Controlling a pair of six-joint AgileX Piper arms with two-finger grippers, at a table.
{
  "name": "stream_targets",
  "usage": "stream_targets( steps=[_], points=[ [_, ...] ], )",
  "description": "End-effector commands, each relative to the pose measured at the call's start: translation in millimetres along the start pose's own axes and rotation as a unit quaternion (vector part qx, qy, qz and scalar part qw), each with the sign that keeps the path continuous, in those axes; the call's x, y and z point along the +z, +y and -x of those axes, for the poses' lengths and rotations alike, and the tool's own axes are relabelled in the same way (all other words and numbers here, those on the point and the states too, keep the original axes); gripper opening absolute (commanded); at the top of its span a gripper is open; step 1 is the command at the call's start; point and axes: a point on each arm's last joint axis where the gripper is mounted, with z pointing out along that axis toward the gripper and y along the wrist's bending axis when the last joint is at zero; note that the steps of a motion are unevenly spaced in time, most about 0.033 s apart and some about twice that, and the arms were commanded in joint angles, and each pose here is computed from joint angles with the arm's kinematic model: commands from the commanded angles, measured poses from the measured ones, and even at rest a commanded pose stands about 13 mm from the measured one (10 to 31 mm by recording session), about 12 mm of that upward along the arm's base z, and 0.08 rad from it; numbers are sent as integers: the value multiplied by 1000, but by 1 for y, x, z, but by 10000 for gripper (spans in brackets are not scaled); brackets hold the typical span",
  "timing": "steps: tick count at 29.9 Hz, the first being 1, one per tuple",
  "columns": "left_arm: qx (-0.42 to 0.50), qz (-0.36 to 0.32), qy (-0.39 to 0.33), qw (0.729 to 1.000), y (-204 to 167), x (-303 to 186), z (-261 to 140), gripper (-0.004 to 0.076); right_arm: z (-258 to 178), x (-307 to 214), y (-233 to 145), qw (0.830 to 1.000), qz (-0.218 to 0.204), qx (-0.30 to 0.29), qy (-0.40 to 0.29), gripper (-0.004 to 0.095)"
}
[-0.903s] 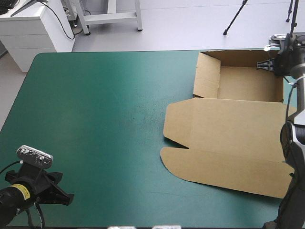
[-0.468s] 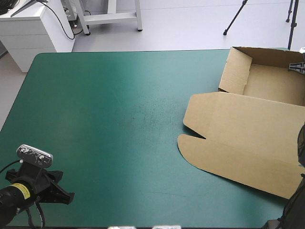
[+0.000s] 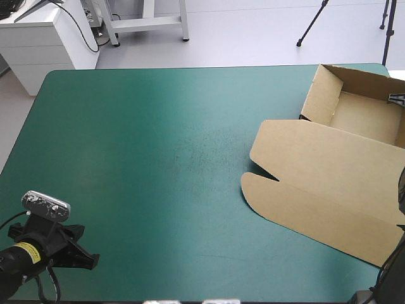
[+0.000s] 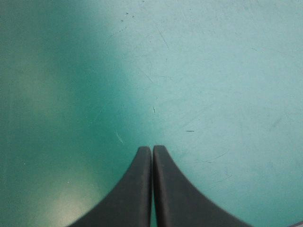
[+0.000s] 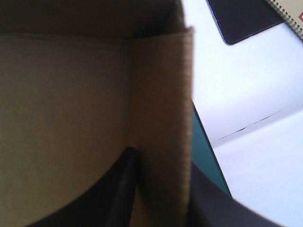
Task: Fold the box
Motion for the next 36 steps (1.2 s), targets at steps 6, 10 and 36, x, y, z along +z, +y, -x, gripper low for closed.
stream_targets(
  steps=[6,10,36],
  points=[
    [-3,0,-39,999,0,-3,11,-10,10,-45,-10,998,-18,0,-67,788],
    [-3,0,-39,999,0,-3,11,-10,10,-58,-12,997,-19,2,-79,784],
    [-3,-3,-39,999,0,-3,11,-10,-16,-210,31,971,138,-35,-193,-15]
  ],
)
